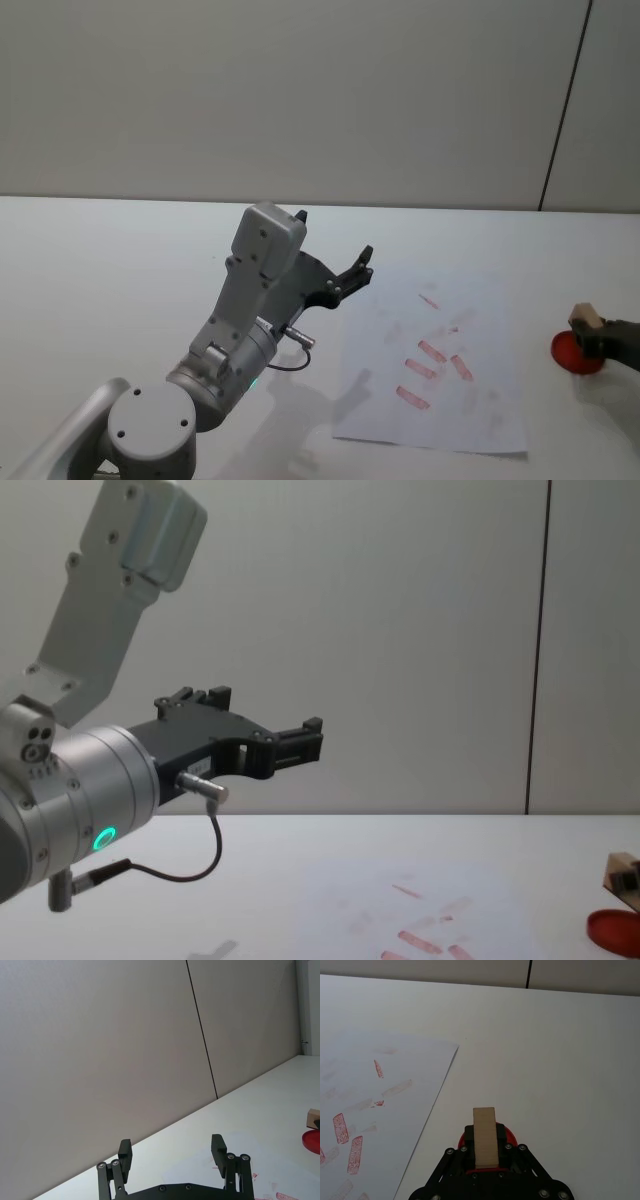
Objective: Use the one hand to pick up the stamp and affix it onto the A4 paper.
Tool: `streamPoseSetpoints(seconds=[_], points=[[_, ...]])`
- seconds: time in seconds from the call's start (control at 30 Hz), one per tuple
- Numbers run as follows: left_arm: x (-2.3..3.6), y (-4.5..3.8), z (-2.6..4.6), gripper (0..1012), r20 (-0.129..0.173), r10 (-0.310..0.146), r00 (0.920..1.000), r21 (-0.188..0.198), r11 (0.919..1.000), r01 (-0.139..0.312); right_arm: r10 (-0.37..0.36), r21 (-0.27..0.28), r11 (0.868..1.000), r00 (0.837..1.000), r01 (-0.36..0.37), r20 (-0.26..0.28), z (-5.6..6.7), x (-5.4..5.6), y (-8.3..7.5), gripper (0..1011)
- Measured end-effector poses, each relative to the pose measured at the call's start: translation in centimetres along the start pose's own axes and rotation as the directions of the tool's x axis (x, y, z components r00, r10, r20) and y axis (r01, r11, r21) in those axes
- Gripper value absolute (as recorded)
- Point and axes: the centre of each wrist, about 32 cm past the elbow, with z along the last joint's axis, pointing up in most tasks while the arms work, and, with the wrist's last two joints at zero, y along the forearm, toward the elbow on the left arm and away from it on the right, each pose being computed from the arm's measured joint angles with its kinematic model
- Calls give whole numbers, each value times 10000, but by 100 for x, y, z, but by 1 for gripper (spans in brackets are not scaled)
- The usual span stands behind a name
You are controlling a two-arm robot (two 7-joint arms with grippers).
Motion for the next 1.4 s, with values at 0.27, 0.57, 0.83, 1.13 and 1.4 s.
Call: streamPoseSetpoints(seconds=[0.27, 0.57, 0.83, 1.13, 1.4], points=[[0, 0, 0, 1002, 0, 1, 10000, 0, 10000, -1, 4, -11, 10000, 10000, -4, 24, 1, 3, 8, 218], [0, 0, 0, 1002, 0, 1, 10000, 0, 10000, -1, 7, -13, 10000, 10000, -7, 37, 2, 2, 12, 218], [0, 0, 0, 1002, -1, 0, 10000, -1, 10000, 0, 10, -181, 9998, 10000, -9, 12, -9, -6, 15, 218], [0, 0, 0, 1002, 0, 0, 10000, 0, 10000, 0, -49, -359, 9993, 10000, 47, -40, -22, -16, 25, 218], [0, 0, 0, 1002, 0, 1, 10000, 0, 10000, -1, -98, -417, 9991, 9999, 95, -72, -22, -18, 36, 218]])
